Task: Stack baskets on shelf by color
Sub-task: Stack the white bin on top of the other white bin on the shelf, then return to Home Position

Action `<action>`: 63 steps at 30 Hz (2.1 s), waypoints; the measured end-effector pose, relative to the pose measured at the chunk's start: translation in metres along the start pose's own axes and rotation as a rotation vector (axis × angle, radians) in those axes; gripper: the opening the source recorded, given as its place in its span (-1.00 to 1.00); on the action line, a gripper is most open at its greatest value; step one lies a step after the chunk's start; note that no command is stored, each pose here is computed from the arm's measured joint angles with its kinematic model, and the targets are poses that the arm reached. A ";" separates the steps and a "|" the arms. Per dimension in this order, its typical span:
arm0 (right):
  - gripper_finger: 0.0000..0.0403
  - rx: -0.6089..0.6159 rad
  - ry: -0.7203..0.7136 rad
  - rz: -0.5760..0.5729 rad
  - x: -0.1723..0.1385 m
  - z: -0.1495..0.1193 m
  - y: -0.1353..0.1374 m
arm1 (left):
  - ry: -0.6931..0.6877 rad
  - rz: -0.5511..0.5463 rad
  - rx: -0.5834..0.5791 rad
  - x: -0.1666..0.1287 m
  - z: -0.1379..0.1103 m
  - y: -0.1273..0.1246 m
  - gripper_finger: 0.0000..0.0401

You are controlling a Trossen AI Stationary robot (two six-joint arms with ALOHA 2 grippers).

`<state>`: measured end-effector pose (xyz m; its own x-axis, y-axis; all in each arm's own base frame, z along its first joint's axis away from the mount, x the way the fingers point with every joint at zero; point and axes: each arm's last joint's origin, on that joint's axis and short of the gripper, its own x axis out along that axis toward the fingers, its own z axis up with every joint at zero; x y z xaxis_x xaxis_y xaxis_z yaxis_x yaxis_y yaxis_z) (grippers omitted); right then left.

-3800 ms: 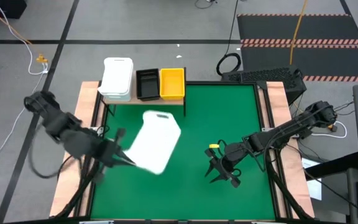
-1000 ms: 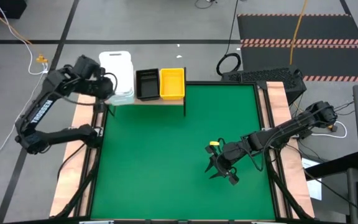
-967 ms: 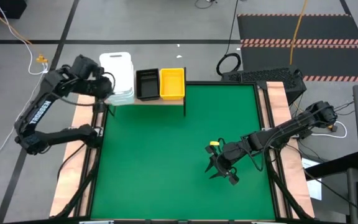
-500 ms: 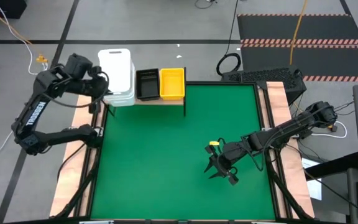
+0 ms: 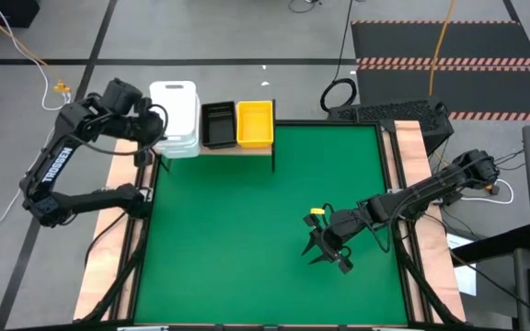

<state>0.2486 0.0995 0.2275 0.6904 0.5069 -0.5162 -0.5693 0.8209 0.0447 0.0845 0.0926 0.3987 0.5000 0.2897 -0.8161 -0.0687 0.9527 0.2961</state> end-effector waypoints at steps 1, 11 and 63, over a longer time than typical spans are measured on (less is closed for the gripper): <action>-0.34 0.001 0.003 0.000 0.000 0.000 0.000 | 0.000 0.007 -0.004 0.000 0.000 0.000 -0.90; -0.34 0.001 0.004 0.000 0.000 0.000 0.000 | 0.120 0.197 -0.183 -0.007 -0.006 0.002 -0.68; -0.97 0.193 -0.461 -0.540 -0.118 0.032 0.027 | -0.897 -0.232 -0.150 0.072 0.053 -0.123 -0.96</action>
<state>0.1663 0.0701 0.3169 0.9942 0.0428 -0.0989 -0.0372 0.9976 0.0576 0.1742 -0.0081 0.3298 0.9896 -0.0287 -0.1408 0.0368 0.9978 0.0555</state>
